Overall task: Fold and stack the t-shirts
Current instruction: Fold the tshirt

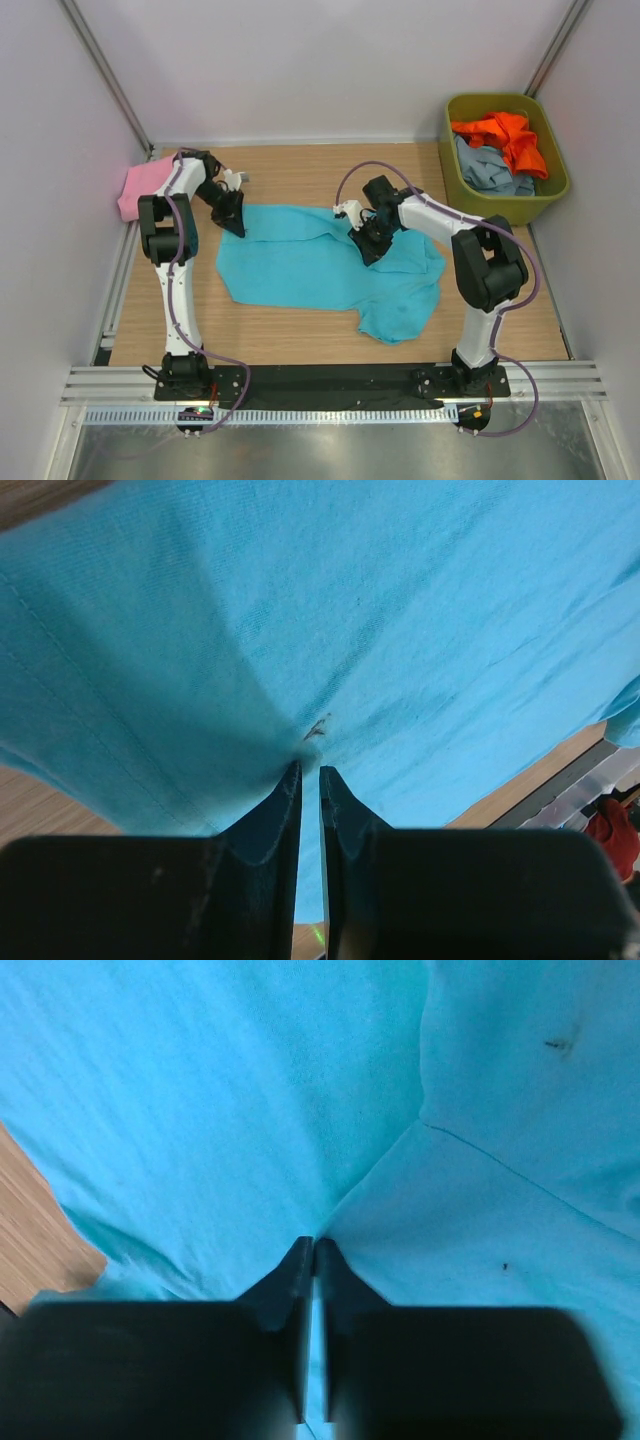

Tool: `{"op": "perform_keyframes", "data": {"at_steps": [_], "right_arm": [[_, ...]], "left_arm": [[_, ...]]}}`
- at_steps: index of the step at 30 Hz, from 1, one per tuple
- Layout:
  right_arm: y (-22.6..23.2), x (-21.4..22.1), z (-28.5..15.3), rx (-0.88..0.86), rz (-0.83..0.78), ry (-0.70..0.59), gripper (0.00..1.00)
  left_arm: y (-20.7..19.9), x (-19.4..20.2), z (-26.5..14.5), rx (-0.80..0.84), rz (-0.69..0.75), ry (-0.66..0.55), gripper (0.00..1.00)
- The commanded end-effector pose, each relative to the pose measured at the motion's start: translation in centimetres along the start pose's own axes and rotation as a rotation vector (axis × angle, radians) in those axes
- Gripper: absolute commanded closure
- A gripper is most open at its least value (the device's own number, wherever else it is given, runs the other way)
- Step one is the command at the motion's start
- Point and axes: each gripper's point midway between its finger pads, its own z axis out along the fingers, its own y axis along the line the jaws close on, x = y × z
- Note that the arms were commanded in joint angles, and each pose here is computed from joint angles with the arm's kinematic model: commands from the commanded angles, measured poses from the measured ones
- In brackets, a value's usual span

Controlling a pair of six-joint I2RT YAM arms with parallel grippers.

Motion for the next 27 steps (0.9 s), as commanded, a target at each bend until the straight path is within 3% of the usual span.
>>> {"op": "perform_keyframes", "data": {"at_steps": [1,5,7,16,21,27], "right_arm": [[0.7,-2.2,-2.3,0.010,-0.036,-0.072,0.75],[-2.4,-3.9,-3.3,0.148,0.043,-0.146,0.60],[-5.0,-4.5,-4.7,0.230,0.117,-0.187,0.58],[-17.3,-5.3,-8.0,0.505,0.243,-0.253,0.59],[-21.0,-7.0,-9.6,0.560,0.285,-0.321,0.59],[-23.1,-6.9,-8.5,0.567,0.300,-0.309,0.60]], "left_arm": [[-1.2,-1.0,-1.9,0.004,0.043,-0.054,0.87],[-1.7,-1.2,-3.7,-0.020,0.096,-0.074,0.88],[-1.7,-1.9,-4.6,-0.043,0.128,-0.103,0.88],[-0.6,-3.9,-3.5,-0.042,0.082,-0.109,0.88],[0.4,-4.1,-1.8,-0.038,0.058,-0.094,0.88],[1.2,-3.3,-0.7,-0.049,0.043,-0.052,0.88]]}}
